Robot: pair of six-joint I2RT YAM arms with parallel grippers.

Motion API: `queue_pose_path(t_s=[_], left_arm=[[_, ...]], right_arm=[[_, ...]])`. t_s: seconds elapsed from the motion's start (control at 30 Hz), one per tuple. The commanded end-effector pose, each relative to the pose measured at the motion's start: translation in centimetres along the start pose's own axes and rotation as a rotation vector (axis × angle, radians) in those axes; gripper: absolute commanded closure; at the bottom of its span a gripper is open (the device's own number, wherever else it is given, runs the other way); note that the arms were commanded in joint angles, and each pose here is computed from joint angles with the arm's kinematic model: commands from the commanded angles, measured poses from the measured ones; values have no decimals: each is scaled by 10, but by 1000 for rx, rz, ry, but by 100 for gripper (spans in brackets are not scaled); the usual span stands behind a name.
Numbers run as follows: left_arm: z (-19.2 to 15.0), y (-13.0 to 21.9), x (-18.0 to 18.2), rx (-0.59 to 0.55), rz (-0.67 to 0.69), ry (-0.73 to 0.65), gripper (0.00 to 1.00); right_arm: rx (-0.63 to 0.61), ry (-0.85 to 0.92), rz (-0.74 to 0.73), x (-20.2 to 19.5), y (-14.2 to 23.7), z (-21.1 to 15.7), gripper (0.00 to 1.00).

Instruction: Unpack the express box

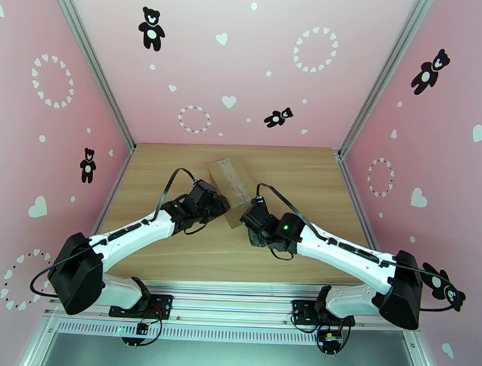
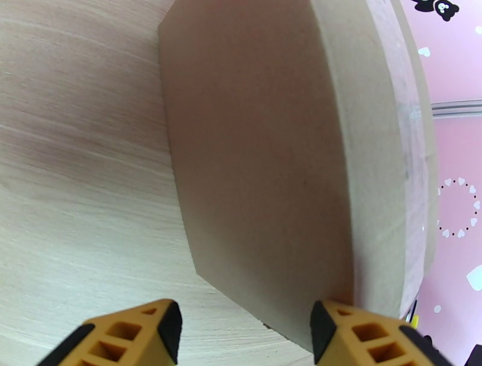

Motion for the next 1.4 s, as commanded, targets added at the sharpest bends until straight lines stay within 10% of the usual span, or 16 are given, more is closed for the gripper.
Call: queue_pose_path(t_s=[0.0, 1.37], left_arm=[[-21, -6, -34, 93, -150, -51, 37], [-27, -17, -50, 98, -169, -48, 37]], right_arm=[[-43, 197, 376, 58, 19, 7, 100], [-61, 222, 424, 65, 27, 11, 100]])
Point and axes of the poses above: each hand's point on the last joint's axis, 136 mm out from that joint toward the fingers, its own y axis back along the fingers, its own x axis along the line the jaws close on, z = x × y, the point moved 9 cm from there along y, back along the fingers, and after that the axes turned 3 degrees about y, right-handed, at the moved point
